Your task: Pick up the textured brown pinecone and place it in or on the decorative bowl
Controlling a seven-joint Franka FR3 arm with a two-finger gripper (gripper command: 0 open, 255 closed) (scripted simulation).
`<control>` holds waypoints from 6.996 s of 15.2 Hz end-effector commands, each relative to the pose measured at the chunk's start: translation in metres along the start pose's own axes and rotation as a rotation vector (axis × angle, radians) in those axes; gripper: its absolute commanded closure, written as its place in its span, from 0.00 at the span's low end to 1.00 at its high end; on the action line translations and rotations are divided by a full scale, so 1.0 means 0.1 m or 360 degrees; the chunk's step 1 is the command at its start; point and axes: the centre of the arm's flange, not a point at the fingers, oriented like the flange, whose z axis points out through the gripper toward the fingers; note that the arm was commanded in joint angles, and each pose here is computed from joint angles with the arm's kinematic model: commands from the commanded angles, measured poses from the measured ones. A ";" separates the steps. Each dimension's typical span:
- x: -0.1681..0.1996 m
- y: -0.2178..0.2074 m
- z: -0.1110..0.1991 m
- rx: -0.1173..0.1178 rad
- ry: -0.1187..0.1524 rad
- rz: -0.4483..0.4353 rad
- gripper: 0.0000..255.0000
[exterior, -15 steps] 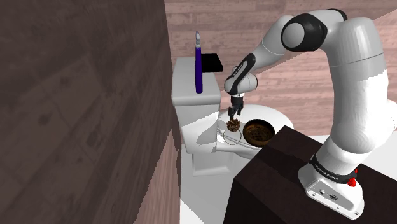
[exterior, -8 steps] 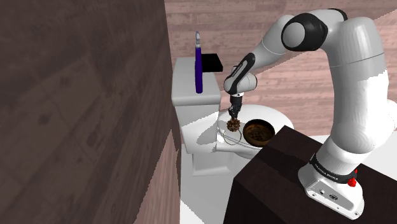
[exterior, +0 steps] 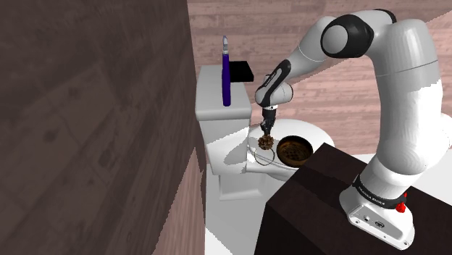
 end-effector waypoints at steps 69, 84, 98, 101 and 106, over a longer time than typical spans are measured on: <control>-0.76 -0.48 -1.54 -0.0160 0.0258 0.0051 1.00; -2.51 -0.32 -1.68 -0.0160 0.0258 0.0051 1.00; -2.44 -0.86 -1.01 -0.0307 -0.0478 0.1105 0.00; -2.39 -1.03 -0.83 -0.0352 -0.0724 0.1448 0.00; -2.51 -1.03 -0.59 -0.0352 -0.0724 0.1448 0.00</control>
